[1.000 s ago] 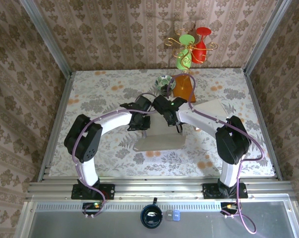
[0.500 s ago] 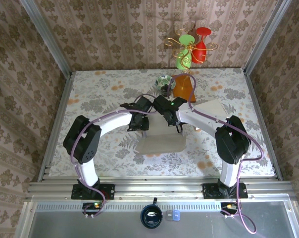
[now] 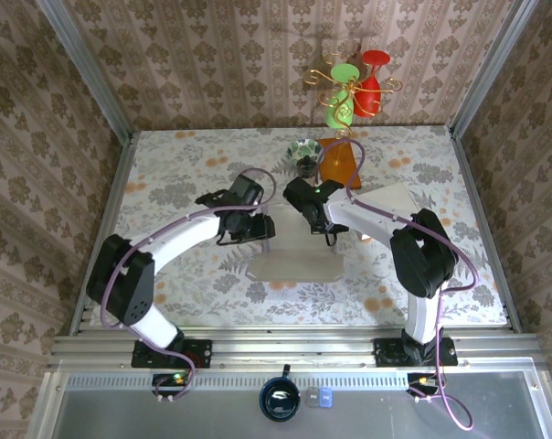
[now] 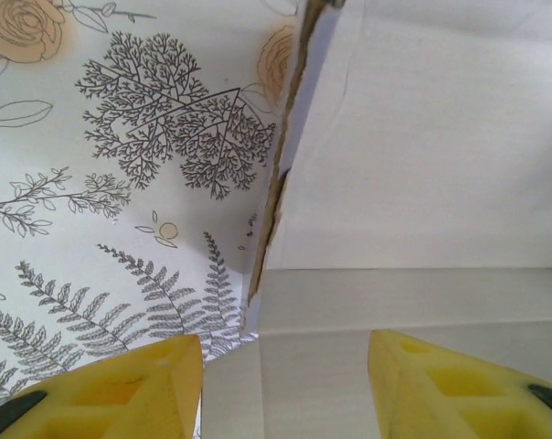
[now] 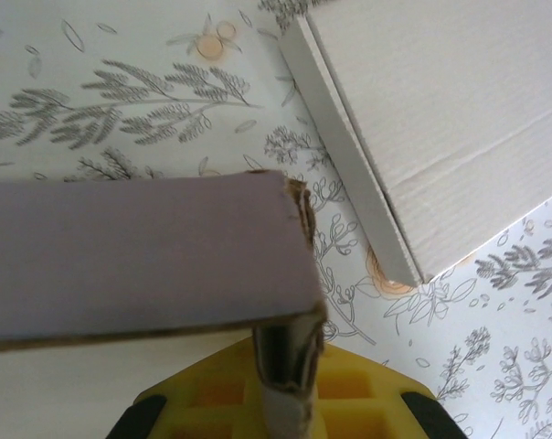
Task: Fold the paper box
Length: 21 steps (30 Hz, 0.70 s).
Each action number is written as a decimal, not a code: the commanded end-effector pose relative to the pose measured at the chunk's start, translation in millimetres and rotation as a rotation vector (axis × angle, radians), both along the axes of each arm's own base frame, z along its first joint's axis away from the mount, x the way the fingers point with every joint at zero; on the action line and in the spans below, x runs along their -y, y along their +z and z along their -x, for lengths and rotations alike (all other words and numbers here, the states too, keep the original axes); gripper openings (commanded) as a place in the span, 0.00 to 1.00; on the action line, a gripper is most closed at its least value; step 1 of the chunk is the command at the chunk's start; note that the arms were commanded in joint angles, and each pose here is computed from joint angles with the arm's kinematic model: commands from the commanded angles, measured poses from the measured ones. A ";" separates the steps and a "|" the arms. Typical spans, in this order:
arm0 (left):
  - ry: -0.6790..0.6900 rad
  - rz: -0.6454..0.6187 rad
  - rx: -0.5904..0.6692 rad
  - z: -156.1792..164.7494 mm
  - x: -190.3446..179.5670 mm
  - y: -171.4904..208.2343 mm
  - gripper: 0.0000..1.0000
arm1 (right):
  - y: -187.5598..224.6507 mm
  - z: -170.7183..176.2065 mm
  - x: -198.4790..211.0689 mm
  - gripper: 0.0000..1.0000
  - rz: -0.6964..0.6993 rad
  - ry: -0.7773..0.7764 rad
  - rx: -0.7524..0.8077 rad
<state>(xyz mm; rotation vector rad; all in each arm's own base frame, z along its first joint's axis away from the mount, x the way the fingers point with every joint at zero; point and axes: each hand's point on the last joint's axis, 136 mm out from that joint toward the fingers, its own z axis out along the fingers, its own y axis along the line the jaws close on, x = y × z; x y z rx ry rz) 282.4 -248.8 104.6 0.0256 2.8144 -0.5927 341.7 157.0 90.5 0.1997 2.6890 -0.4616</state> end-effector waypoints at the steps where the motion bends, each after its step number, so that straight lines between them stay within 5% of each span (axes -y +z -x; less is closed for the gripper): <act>1: 0.067 0.068 0.030 -1.5 -18.0 30.8 0.51 | -16.3 15.3 11.0 0.00 -0.027 -0.103 -0.060; 12: 0.280 0.040 0.044 13.6 -121.8 53.6 0.48 | -55.7 57.2 17.8 0.00 -0.261 -0.545 -0.196; 21: 0.292 0.100 -0.096 52.4 -118.3 12.1 0.43 | -71.2 99.4 -3.0 0.00 -0.322 -0.887 -0.354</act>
